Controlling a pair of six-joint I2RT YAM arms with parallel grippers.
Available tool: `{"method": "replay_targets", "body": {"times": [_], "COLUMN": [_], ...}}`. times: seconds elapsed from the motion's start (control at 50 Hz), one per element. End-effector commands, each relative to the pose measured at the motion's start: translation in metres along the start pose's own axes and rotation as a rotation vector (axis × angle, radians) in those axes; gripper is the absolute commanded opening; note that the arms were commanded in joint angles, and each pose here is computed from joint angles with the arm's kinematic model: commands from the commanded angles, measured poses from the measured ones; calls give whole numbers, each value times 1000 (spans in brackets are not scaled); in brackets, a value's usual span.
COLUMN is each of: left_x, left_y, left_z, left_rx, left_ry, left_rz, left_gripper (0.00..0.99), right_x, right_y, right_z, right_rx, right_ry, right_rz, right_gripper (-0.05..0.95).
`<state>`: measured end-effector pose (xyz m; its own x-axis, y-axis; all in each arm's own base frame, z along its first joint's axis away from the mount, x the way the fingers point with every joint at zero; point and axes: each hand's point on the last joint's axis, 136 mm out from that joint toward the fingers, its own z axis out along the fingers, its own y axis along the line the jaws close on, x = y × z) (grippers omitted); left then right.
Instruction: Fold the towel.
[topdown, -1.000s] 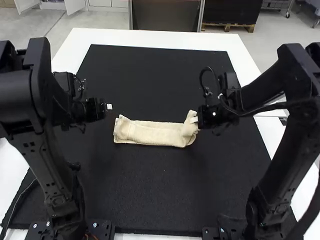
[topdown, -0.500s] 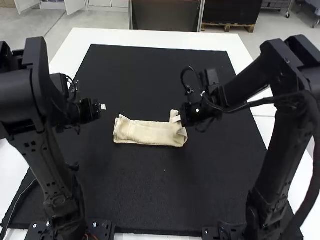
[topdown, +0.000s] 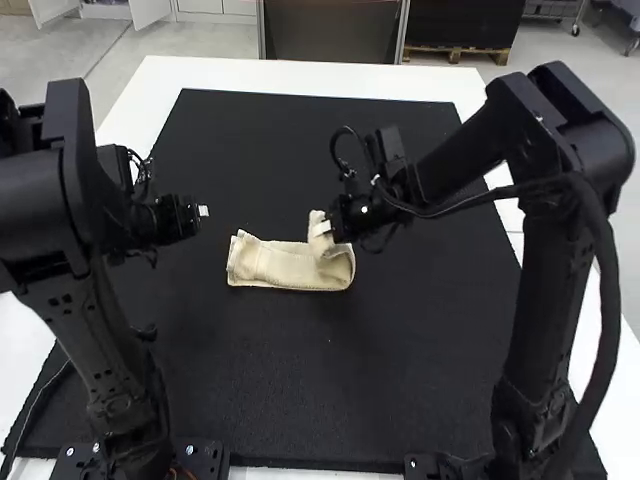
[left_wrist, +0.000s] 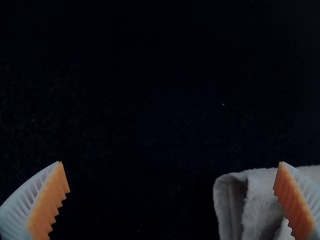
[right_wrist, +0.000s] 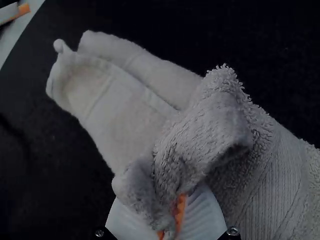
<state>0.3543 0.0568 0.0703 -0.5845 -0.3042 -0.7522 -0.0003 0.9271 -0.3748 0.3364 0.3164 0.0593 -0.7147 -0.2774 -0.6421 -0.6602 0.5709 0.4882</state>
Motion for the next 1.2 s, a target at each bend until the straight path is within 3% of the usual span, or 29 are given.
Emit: {"method": "replay_targets", "body": {"times": [0.0,0.38,1.18], "left_x": [-2,4,9], "left_y": [-3,-4,-4], "left_z": [-5,-6,-6], "left_rx": [11,14,16], "left_ry": [-17,-15,-4], "left_rz": [11,8,3], "left_gripper": [964,964,962], "right_x": [-8,-11,-23], "right_y": [21,50,76], "right_z": [12,44,82], "right_rx": [-62,-123,-182], "right_ry": [-3,23,35], "right_rz": [-11,-56,-89], "right_gripper": [-21,-21,-21]}}
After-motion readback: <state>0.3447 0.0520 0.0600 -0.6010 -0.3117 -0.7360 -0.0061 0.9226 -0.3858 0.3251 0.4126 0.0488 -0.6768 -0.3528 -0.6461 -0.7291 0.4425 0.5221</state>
